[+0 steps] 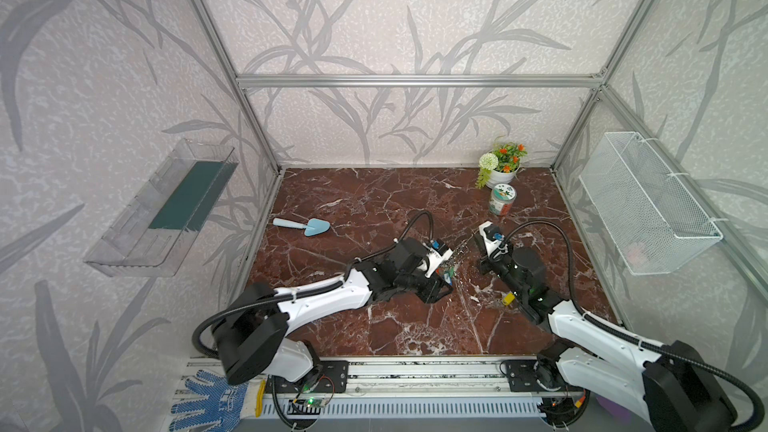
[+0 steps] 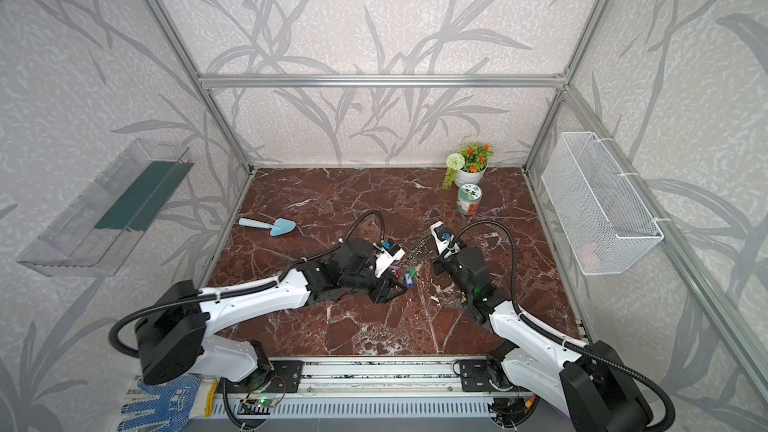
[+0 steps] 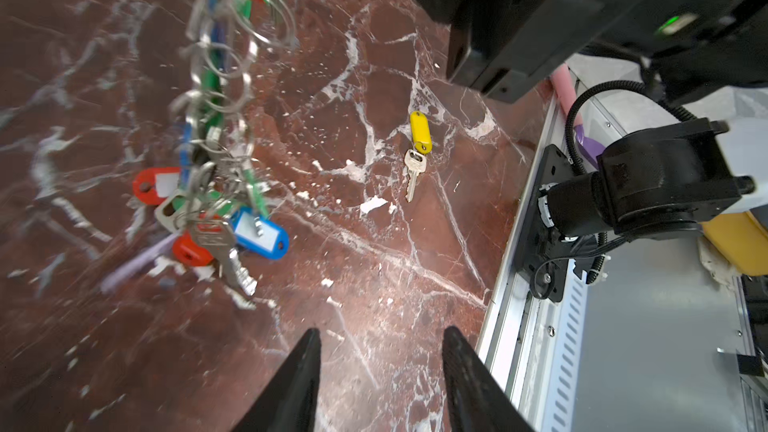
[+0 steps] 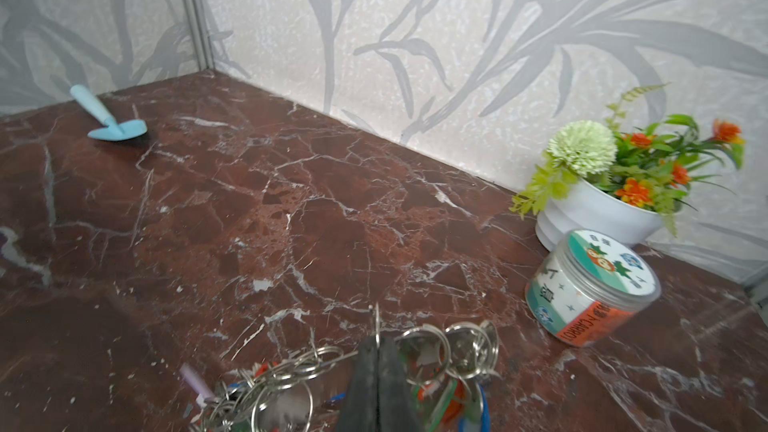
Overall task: Put the keys on the keyring
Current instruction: 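Reach the left gripper across toward the yellow-tagged key near the right arm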
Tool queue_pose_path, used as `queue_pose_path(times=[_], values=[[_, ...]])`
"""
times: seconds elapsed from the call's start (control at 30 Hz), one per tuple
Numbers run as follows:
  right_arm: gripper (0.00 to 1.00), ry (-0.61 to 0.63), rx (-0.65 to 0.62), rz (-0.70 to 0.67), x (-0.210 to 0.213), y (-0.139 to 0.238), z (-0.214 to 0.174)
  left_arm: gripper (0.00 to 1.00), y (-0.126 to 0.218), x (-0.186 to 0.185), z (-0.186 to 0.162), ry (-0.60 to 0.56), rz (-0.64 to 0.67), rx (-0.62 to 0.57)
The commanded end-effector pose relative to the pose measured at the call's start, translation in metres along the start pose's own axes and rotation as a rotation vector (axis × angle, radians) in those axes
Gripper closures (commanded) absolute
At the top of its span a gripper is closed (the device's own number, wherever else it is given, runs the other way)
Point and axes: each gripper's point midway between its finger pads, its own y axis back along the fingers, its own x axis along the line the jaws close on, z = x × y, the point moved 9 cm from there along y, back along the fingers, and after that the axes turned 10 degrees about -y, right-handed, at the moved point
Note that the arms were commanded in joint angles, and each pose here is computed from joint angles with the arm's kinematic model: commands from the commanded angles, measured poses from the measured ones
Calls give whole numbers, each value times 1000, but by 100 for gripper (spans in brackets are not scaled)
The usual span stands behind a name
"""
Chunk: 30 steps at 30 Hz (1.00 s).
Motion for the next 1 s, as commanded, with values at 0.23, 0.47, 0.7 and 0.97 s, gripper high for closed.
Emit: queue_pose_path(times=[0.23, 0.47, 0.7, 0.97], values=[[100, -204, -18, -98, -33, 2, 5, 56, -83, -12, 20, -50, -167, 62], [100, -298, 0, -129, -49, -4, 5, 56, -127, -6, 24, -37, -192, 99], [100, -347, 4, -157, -61, -5, 6, 56, -155, -2, 28, -72, -202, 102], [100, -375, -17, -149, -64, 0, 4, 69, -175, -6, 19, -153, -133, 153]])
